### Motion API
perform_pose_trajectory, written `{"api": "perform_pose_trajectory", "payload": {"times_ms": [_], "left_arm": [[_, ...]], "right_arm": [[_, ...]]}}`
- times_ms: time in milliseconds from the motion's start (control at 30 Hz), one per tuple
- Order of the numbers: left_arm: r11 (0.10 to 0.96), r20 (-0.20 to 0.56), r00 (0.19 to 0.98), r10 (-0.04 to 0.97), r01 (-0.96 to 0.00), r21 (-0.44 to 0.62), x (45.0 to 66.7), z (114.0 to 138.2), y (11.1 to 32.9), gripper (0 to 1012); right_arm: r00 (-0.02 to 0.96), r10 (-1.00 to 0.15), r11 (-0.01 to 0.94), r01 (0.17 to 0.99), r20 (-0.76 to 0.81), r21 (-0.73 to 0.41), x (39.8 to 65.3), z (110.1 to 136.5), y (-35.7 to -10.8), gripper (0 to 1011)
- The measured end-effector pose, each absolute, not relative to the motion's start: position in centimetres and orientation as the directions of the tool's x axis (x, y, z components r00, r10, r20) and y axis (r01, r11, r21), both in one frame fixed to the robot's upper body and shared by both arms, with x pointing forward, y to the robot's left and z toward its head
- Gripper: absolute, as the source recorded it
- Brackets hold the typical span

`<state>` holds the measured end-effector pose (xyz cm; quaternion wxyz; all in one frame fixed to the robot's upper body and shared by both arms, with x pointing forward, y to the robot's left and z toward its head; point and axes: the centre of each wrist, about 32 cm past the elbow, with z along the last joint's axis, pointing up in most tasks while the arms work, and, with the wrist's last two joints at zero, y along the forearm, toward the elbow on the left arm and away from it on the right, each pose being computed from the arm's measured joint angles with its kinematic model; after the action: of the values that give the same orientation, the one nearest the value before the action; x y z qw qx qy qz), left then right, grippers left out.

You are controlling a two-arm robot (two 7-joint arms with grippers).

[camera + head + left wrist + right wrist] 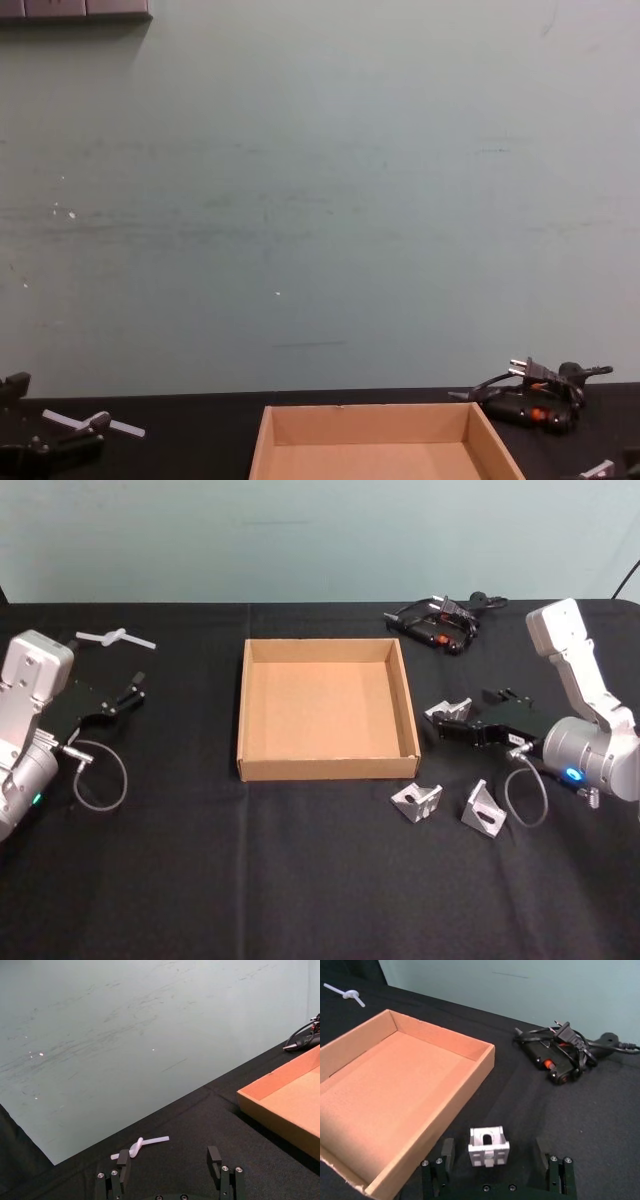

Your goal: Use one hand to pick up the angle iron from the table and place it into the box.

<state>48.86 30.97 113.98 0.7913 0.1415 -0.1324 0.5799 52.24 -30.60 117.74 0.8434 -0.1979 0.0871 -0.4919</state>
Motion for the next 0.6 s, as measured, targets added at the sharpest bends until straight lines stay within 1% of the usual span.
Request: {"api": "perform_pose_trajectory", "payload": {"times_ms": [300,600], "left_arm": [[0.287,0.374,0.292,0.880,-0.955,0.070,48.9,114.0,31.0,1005],[0.287,0.374,0.292,0.880,-0.955,0.070,48.9,114.0,31.0,1005]], "right_arm": [[0.516,-0.856,0.458,0.790,0.039,-0.408,53.5,117.1,-30.5,1004],[0.527,-0.849,0.475,0.786,0.028,-0.397,54.1,116.6,-30.5,1004]]}}
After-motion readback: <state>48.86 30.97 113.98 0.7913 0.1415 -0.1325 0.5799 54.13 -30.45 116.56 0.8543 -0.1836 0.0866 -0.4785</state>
